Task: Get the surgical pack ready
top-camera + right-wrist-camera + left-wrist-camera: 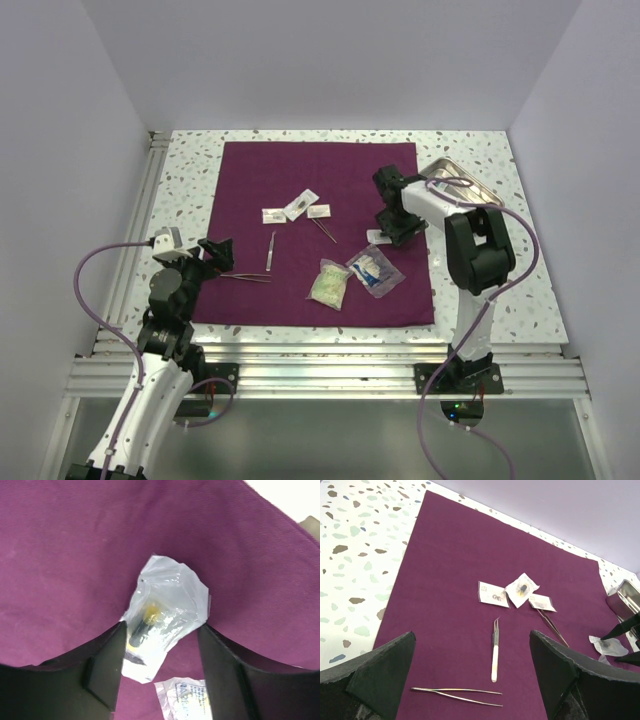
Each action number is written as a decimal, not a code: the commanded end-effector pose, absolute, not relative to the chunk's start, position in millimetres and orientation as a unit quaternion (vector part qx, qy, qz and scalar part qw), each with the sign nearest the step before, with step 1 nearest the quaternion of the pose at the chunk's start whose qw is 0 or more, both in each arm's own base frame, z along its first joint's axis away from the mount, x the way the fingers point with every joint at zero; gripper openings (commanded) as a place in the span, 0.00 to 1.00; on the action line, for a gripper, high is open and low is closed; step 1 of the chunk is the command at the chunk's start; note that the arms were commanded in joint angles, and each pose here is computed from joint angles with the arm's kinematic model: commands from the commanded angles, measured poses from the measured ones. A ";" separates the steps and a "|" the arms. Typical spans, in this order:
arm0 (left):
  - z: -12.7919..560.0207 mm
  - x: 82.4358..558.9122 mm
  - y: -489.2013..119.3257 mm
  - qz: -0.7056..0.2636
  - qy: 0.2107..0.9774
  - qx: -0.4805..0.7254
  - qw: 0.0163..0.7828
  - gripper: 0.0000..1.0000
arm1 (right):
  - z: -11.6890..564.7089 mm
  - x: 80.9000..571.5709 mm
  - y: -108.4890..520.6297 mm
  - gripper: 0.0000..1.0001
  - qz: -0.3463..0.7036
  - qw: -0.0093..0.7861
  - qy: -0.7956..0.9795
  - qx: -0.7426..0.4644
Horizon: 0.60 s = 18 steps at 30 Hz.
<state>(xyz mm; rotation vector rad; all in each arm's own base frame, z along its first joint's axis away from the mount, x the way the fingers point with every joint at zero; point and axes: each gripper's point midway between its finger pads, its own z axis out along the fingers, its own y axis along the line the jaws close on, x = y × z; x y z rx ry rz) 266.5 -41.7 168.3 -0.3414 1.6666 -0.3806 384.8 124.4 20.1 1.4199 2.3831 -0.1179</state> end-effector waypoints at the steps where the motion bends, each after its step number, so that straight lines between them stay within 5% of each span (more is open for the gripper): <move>1: 181.1 266.8 -44.7 -0.171 0.722 -0.135 0.657 1.00 | 15.1 382.5 114.3 0.58 -0.076 0.189 0.830 0.520; 10: 181.1 266.7 -44.4 -0.171 0.722 -0.135 0.657 1.00 | 32.7 380.2 104.2 0.27 -0.076 0.218 0.818 0.527; 18: 179.9 266.6 -44.0 -0.169 0.723 -0.135 0.656 1.00 | 85.4 406.8 97.9 0.15 -0.036 0.298 0.837 0.457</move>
